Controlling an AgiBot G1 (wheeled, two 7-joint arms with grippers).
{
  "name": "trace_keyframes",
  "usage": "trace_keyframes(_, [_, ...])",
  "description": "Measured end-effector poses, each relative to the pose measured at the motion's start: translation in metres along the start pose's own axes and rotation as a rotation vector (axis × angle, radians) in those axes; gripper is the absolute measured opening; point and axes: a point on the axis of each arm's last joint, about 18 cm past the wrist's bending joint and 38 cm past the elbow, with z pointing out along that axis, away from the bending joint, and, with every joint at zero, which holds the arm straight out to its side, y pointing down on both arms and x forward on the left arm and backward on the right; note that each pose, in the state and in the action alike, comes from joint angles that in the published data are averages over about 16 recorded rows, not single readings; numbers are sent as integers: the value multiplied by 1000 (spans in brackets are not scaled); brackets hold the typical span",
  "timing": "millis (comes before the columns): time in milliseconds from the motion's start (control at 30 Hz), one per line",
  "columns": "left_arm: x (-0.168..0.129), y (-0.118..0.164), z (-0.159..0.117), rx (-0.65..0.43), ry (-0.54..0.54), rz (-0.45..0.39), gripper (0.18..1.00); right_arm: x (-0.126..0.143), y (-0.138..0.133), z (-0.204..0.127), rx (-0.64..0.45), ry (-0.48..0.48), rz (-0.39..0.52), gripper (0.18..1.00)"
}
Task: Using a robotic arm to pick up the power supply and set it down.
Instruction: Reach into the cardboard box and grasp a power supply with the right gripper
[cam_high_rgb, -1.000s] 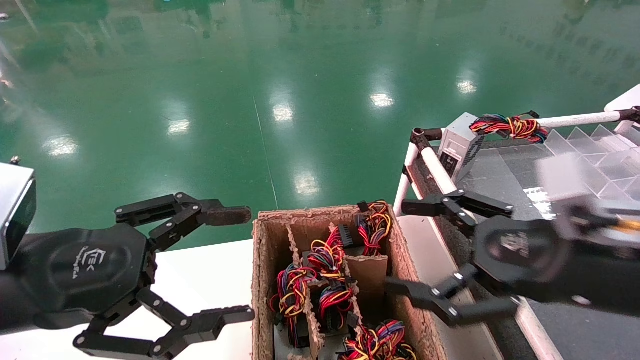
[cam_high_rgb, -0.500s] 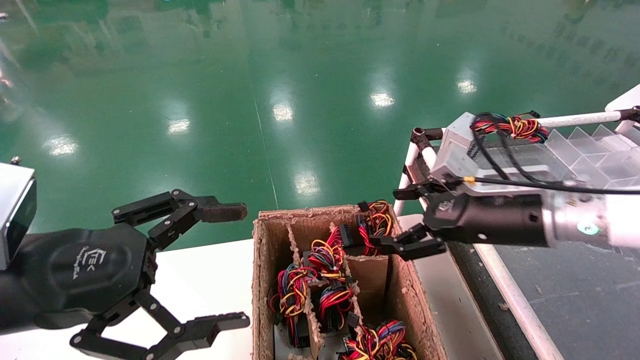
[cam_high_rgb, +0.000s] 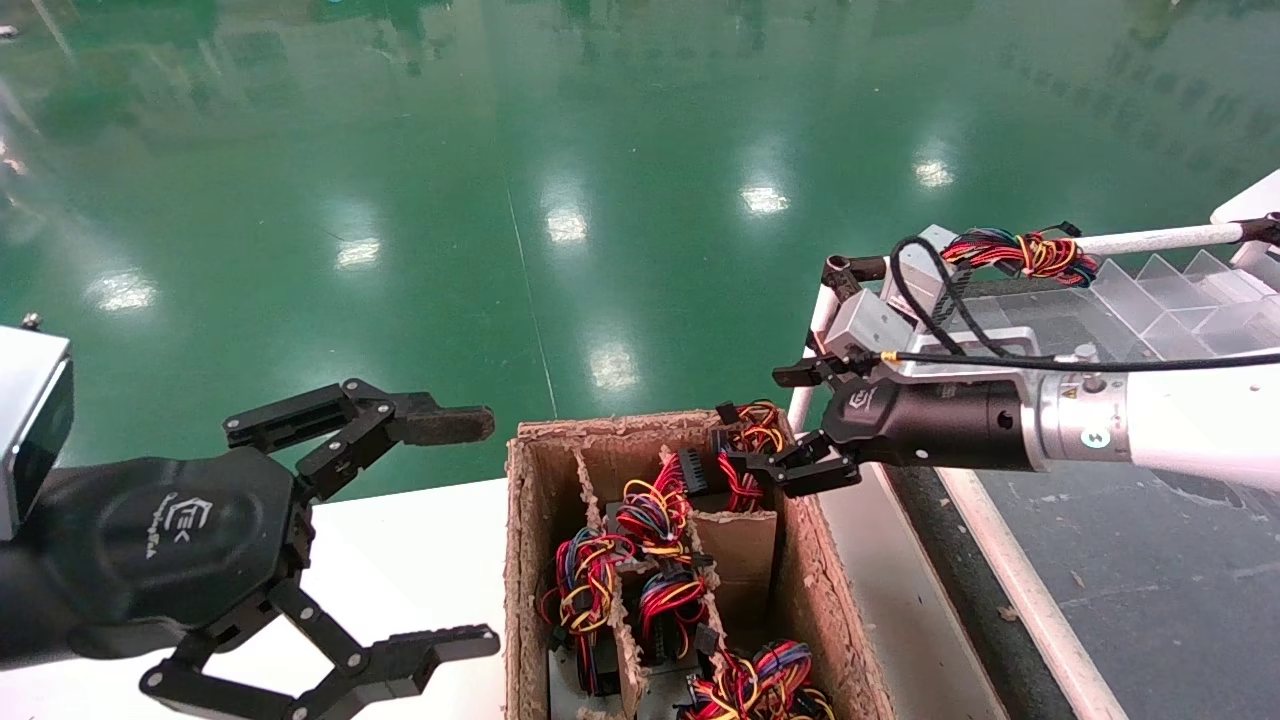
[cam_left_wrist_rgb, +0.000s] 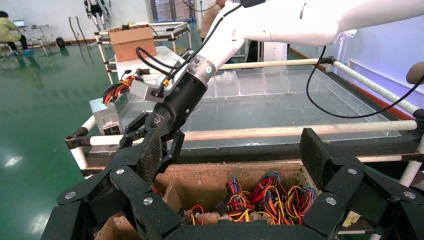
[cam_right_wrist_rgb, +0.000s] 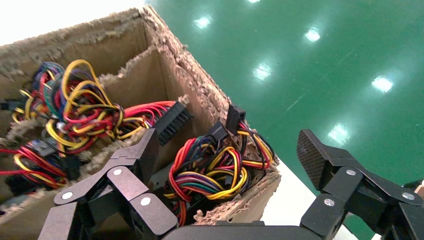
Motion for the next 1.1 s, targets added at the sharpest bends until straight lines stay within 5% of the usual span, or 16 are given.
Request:
trace_keyframes(400, [0, 0, 0, 0, 0, 0, 1001, -1, 11, 8, 0, -19, -6, 887])
trace_keyframes(1100, [0, 0, 0, 0, 0, 0, 1001, -2, 23, 9, -32, -37, 3, 439])
